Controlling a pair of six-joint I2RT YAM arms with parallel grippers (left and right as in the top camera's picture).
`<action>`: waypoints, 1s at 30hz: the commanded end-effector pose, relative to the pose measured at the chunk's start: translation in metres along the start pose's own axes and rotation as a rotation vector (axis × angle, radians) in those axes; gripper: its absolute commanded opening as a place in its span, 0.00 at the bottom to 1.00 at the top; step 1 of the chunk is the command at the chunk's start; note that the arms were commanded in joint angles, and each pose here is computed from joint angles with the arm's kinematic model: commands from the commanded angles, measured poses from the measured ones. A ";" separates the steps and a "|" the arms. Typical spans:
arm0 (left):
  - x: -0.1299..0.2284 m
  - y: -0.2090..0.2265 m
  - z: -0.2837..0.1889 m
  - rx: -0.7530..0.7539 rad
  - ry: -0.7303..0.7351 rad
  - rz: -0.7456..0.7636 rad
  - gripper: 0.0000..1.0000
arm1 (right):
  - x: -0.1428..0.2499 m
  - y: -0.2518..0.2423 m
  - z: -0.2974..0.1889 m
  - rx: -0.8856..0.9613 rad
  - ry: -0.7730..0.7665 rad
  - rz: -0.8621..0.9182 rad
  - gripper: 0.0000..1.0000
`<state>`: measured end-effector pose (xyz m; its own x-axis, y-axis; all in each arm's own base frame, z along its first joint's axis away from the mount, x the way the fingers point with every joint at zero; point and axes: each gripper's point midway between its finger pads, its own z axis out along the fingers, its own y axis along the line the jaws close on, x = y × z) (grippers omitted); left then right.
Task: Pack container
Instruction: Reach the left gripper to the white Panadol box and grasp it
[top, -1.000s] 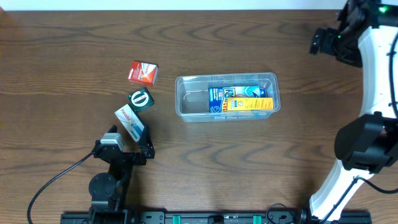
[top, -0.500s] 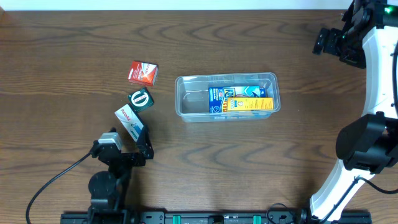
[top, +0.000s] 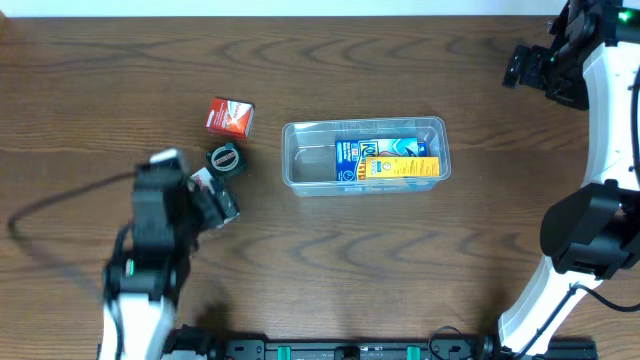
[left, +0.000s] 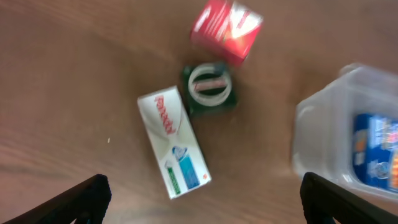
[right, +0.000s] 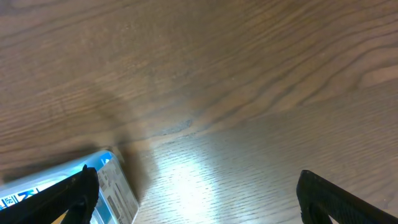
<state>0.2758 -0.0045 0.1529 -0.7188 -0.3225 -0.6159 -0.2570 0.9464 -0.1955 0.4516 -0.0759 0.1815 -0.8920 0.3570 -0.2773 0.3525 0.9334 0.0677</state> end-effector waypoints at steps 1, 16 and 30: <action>0.004 -0.009 0.024 0.007 0.139 -0.015 0.98 | -0.003 0.000 -0.005 -0.009 -0.013 0.014 0.99; 0.042 -0.003 0.113 -0.049 0.351 -0.016 0.98 | -0.003 0.000 -0.005 -0.009 -0.013 0.014 0.99; 0.047 0.027 0.119 -0.246 0.318 -0.185 0.98 | -0.003 0.000 -0.005 -0.009 -0.013 0.014 0.99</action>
<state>0.3127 -0.0005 0.0314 -0.8263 -0.4726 -0.3064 -0.4679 0.8788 -0.0935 0.4514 -0.0759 0.1814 -0.8922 0.3570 -0.2766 0.3525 0.9334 0.0675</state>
